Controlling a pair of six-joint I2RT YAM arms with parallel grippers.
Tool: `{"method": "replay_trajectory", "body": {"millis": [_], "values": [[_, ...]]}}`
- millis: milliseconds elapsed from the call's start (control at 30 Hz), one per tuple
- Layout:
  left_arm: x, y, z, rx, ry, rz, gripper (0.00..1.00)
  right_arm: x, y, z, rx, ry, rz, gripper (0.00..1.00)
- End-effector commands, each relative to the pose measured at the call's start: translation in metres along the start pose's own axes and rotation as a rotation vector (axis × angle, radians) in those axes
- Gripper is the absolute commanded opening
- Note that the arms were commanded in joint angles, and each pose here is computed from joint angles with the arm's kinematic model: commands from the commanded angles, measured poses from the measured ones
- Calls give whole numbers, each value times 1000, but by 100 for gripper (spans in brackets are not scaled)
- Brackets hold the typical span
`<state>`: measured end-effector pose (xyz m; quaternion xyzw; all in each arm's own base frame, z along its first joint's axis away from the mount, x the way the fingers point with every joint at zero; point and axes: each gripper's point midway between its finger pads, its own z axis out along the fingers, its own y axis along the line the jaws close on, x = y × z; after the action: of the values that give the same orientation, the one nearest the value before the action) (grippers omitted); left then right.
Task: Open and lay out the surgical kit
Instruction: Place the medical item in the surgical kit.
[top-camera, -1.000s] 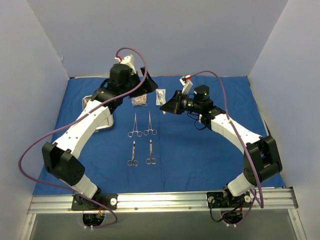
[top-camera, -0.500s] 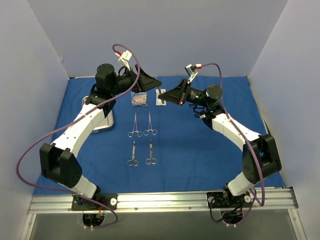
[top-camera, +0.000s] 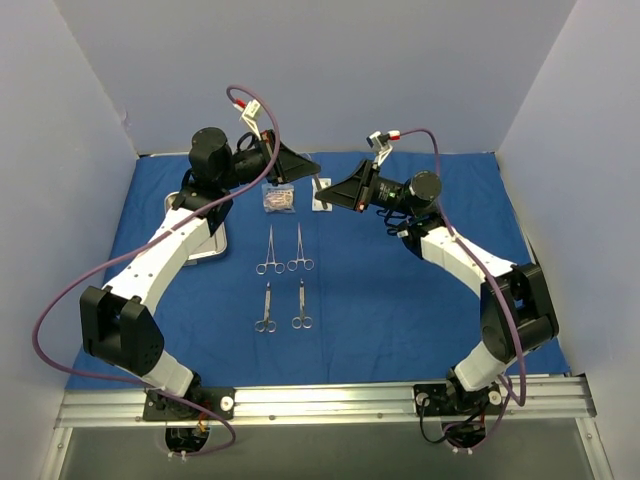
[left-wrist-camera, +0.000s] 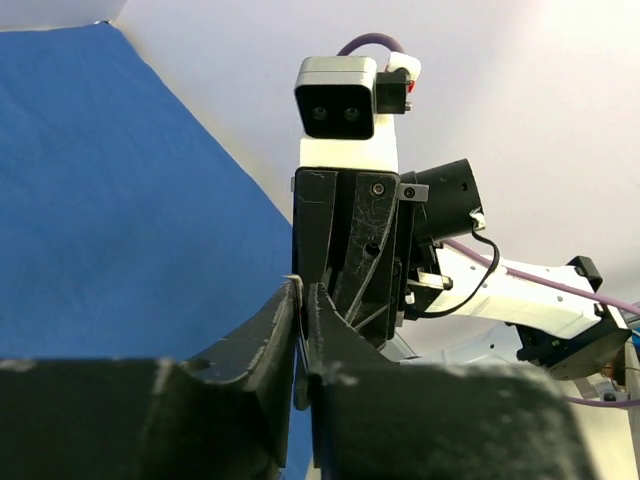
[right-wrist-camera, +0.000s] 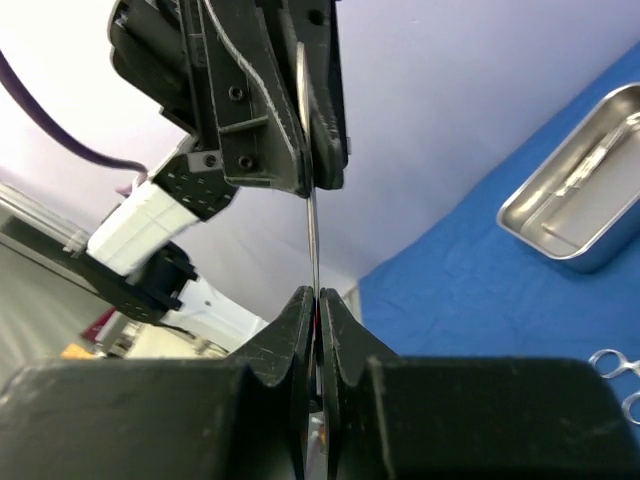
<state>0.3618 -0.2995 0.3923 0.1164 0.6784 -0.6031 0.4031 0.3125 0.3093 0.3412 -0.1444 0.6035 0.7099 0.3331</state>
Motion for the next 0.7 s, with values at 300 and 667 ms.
{"method": "replay_trajectory", "body": {"millis": [300, 667], "values": [[-17, 10, 2, -192, -96, 34, 2, -12, -24, -8, 257, 49, -233, 36], [7, 59, 2, -690, -95, -69, 2, -26, -54, -48, 842, 84, -560, 62]]}}
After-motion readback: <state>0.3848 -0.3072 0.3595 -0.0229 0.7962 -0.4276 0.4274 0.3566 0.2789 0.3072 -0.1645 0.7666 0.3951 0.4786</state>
